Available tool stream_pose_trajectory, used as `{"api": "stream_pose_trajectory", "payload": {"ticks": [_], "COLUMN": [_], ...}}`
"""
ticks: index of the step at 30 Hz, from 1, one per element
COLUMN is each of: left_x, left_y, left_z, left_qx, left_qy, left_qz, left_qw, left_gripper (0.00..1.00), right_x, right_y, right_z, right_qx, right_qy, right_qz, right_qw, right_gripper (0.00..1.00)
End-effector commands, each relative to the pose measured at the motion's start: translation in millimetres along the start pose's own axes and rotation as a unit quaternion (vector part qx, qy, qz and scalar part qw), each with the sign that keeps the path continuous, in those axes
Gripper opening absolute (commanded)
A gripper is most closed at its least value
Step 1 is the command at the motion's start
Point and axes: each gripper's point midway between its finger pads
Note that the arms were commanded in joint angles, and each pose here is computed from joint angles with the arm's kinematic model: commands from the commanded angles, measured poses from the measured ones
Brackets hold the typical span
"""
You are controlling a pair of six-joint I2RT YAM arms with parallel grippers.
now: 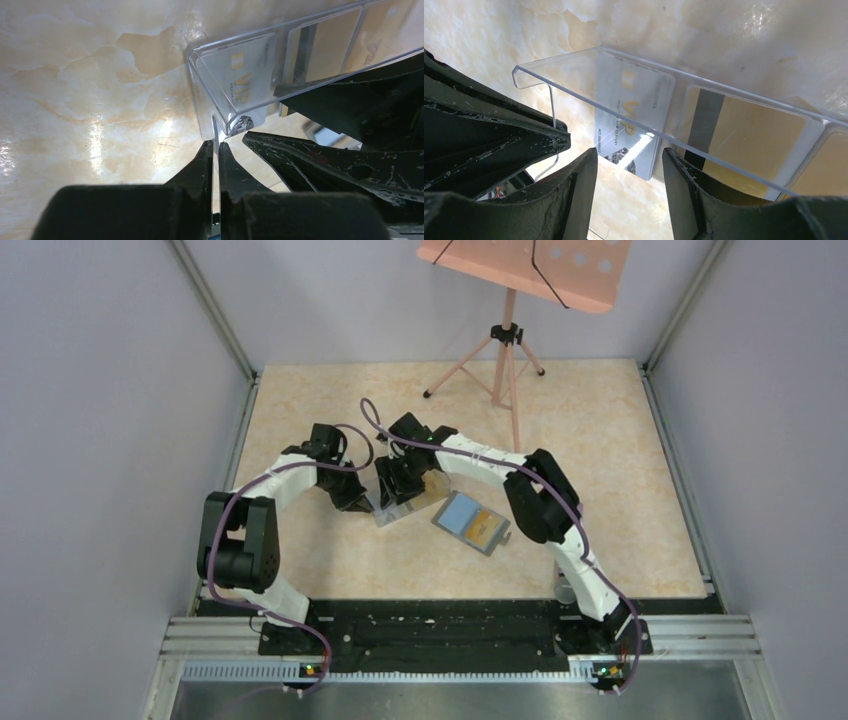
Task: Put the credit cards into the card holder
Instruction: Pick up the credit card from the storage box.
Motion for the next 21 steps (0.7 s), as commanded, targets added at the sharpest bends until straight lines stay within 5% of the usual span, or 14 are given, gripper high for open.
{"api": "stream_pose_trajectory", "payload": {"ticks": [1, 11, 21], "left_x": [-2.1, -2.6, -3.1], "left_y": [0.3, 1.5, 3.6], "left_z": [-15.2, -16.9, -13.4], "left_qx": [0.018, 0.019, 0.026], "left_qy": [0.030, 0.035, 0.024], "left_qz": [-0.004, -0.003, 0.005], "left_qw": [0.999, 0.999, 0.999], "left_gripper": [0.00, 0.00, 0.00], "right_x": [23.8, 20.0, -5.3], "right_y": [25.7, 23.4, 4.9], "right_z": [-23.9, 18.9, 38.5], "right_qx": [0.013, 0.027, 0.013], "right_qy": [0.027, -0.078, -0.088], "right_qz": [0.052, 0.066, 0.025], "right_qw": [0.998, 0.994, 0.996], "right_gripper": [0.52, 0.46, 0.02]}}
Point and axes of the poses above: each gripper's point midway between its finger pads, its own x axis out along the fingers, its own z axis along the line the jaws close on, y = z × x, and after that the axes turned 9 degrees about x, right-handed
